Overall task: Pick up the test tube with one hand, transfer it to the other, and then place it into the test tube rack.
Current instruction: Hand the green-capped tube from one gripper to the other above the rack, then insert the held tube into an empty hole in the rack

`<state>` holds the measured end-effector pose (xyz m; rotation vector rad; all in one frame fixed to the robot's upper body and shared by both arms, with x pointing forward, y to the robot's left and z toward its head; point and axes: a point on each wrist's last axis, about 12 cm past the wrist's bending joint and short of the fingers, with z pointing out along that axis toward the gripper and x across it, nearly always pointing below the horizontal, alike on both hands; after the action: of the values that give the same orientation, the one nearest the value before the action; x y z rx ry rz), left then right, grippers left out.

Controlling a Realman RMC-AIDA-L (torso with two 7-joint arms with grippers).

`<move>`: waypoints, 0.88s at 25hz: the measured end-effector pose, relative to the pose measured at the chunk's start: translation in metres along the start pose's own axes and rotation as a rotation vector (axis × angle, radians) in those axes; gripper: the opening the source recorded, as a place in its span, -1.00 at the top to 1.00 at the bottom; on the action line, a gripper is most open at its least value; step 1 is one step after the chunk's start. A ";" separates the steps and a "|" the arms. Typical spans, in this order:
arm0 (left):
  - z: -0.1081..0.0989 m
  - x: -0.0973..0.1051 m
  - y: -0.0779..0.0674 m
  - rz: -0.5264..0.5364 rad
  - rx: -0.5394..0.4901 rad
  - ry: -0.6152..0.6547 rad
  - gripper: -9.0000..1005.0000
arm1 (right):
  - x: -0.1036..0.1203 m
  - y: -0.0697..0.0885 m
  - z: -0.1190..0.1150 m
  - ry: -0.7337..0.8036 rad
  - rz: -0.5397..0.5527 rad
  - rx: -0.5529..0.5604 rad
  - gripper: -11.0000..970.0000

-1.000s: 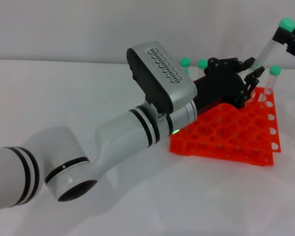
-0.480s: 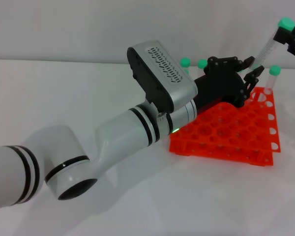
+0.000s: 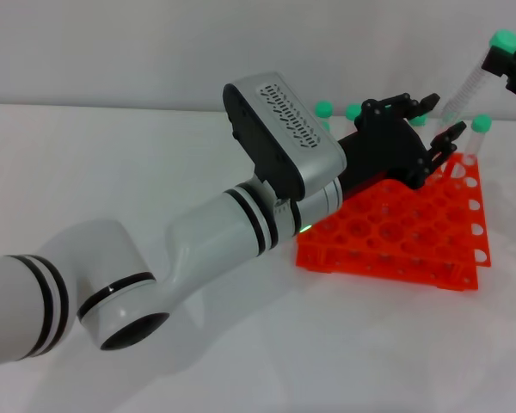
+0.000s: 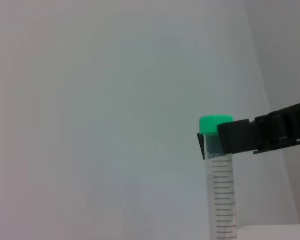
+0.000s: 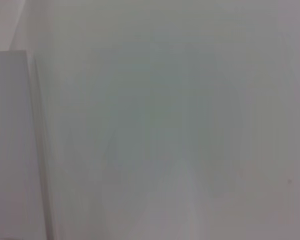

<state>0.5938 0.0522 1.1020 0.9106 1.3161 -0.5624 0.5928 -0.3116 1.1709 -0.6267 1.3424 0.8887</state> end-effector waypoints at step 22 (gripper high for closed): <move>-0.142 0.042 0.006 -0.104 -0.524 -0.229 -0.76 | 0.010 -0.003 0.050 0.102 -0.130 0.039 0.48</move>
<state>0.5258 0.1779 1.0624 0.3375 1.2224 -0.3601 0.6231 -0.2705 1.1680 -0.7285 1.3904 0.7326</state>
